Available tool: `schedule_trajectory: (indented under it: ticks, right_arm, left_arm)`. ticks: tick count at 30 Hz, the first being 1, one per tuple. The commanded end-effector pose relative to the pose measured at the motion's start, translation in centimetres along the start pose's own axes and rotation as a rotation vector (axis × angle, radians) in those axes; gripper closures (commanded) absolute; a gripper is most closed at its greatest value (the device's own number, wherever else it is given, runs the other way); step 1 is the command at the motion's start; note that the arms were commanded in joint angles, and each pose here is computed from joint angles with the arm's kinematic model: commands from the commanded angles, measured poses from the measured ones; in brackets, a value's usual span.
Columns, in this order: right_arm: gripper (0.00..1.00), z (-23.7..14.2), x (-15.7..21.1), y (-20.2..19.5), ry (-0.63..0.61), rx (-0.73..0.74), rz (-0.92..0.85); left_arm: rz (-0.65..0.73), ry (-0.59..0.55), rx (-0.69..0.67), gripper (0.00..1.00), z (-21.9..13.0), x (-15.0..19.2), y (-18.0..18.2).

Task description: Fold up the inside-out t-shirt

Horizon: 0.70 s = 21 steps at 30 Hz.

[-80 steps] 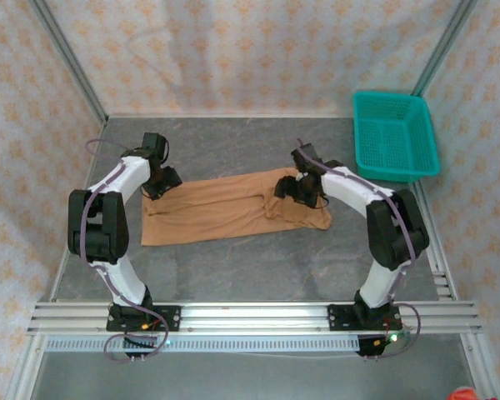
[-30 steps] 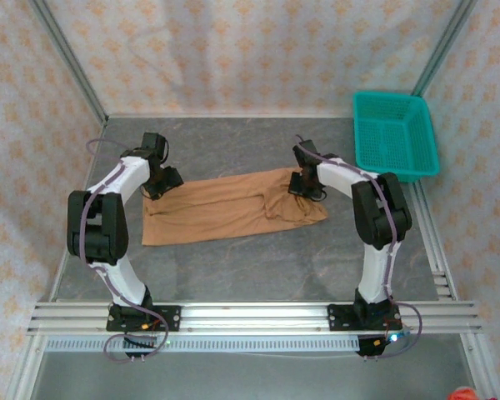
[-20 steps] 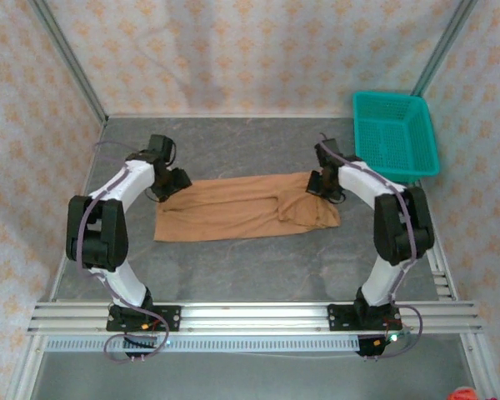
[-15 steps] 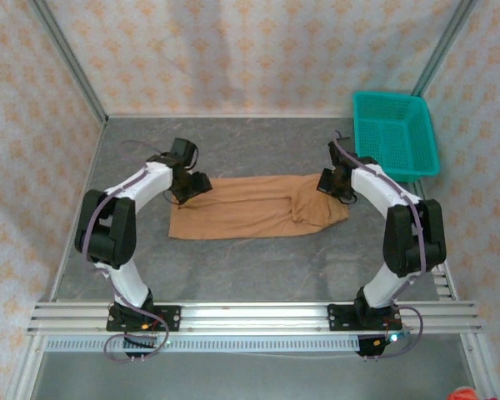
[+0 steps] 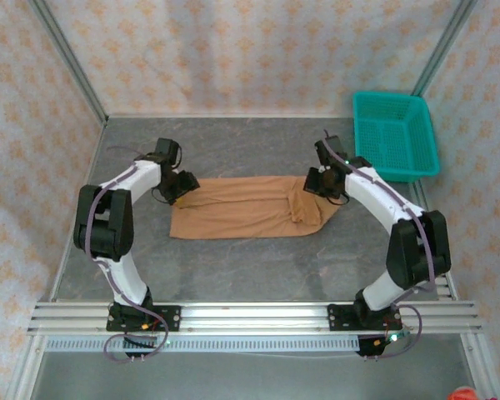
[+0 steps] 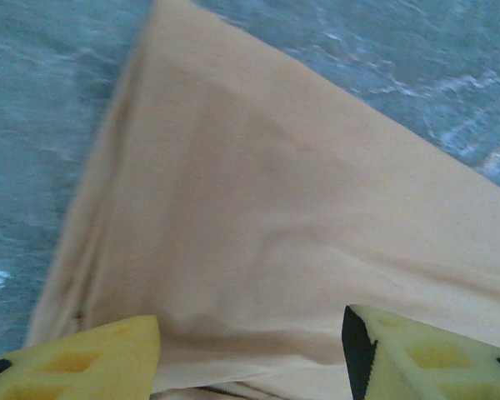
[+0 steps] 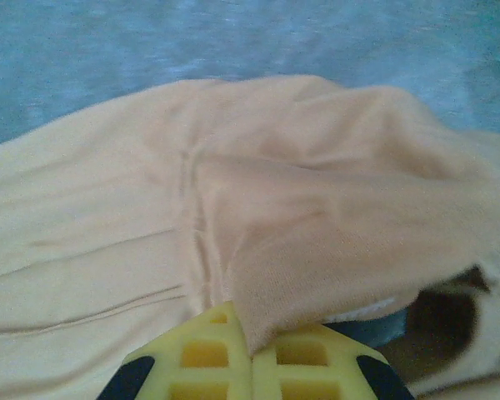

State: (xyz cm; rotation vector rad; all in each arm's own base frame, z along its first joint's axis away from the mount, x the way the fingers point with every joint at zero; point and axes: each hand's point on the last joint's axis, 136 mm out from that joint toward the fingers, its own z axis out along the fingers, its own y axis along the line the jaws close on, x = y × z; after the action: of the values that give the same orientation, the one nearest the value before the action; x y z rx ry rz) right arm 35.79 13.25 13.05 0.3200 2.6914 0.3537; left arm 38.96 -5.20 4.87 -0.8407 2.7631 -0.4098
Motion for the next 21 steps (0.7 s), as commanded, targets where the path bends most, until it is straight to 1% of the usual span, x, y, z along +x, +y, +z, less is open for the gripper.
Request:
schedule_trajectory:
  ticks: [1,6,11,16,21]
  right_arm:
    - [1.00,-3.8,-1.1,3.5,-0.067,-0.097,0.007]
    - [1.00,-6.1,-1.0,8.1,-0.102,-0.214,-0.017]
    - [1.00,-6.8,0.0,13.3,-0.096,-0.308,-0.073]
    - [1.00,-5.6,1.7,18.9,-0.063,-0.389,-0.129]
    - [1.00,-3.1,3.0,23.6,-0.036,-0.424,-0.187]
  left_arm:
    - [-0.014,-0.002,0.034,0.39,-0.8,0.0,0.7]
    - [-0.048,0.007,0.054,0.39,-0.6,-0.1,1.7]
    - [-0.085,0.012,0.066,0.39,-0.4,-0.4,2.8]
    - [-0.143,0.001,0.071,0.39,-0.9,-1.0,4.7]
    - [-0.159,-0.015,0.071,0.39,-1.6,-1.1,5.5]
